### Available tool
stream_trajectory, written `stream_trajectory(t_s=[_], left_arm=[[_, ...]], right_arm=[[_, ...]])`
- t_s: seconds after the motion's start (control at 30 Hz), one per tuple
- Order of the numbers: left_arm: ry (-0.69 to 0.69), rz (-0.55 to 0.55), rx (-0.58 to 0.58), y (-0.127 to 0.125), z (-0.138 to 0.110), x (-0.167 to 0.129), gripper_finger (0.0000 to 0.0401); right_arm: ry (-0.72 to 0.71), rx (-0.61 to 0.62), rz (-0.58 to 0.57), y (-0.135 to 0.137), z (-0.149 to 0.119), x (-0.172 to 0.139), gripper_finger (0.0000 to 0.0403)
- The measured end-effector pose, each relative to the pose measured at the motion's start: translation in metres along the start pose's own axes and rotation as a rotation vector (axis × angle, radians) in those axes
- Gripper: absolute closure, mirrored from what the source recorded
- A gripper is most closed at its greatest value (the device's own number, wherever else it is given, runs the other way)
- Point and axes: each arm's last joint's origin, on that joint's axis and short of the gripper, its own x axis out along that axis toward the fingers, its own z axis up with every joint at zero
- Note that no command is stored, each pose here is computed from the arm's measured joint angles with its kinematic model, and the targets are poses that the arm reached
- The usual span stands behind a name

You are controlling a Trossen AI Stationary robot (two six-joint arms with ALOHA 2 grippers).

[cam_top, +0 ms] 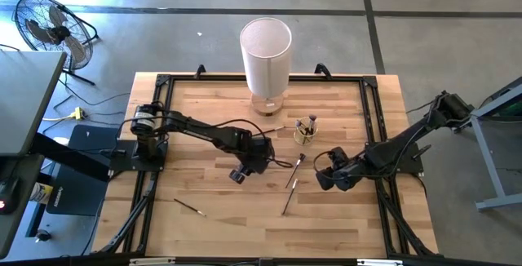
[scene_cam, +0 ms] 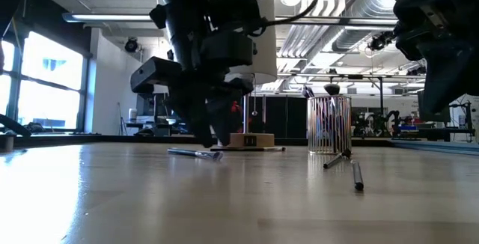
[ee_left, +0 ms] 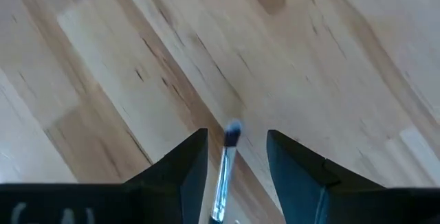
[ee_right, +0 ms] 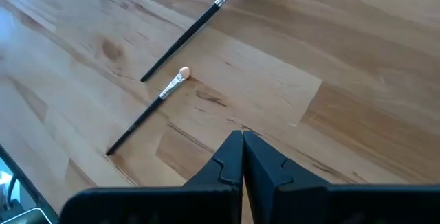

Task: Pick & Place Makeup Brushes
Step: Put the black foundation brush into the makeup brush holder

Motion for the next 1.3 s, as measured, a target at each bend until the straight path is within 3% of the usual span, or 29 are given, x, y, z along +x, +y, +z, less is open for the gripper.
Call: stream_trajectory(t_s=[0.67,0.8,0.9,0.97,1.13,1.3], left_arm=[[0.007,-0.044,-0.014,0.0,-0.003,0.019,0.0259],[0.02,-0.026,0.016,0.001,-0.003,0.019,0.0293],[0.022,-0.023,0.012,0.001,-0.003,0.019,0.0351],[0.019,-0.016,-0.034,0.001,-0.003,0.019,0.0387],[0.036,-0.026,-0.197,0.01,-0.003,0.013,0.0397],[-0.087,0.003,-0.38,0.034,0.005,-0.042,0.0399]], right_arm=[[0.0,-0.007,-0.007,-0.001,0.0,0.0,0.0401],[-0.001,-0.006,-0.006,-0.001,0.0,0.0,0.0402],[-0.003,-0.006,-0.006,-0.001,0.0,0.0,0.0401],[-0.011,-0.011,-0.006,-0.001,0.0,0.0,0.0402],[-0.082,-0.053,-0.003,0.0,0.002,0.0,0.0399],[-0.147,-0.156,-0.009,0.0,0.005,0.0,0.0392]])
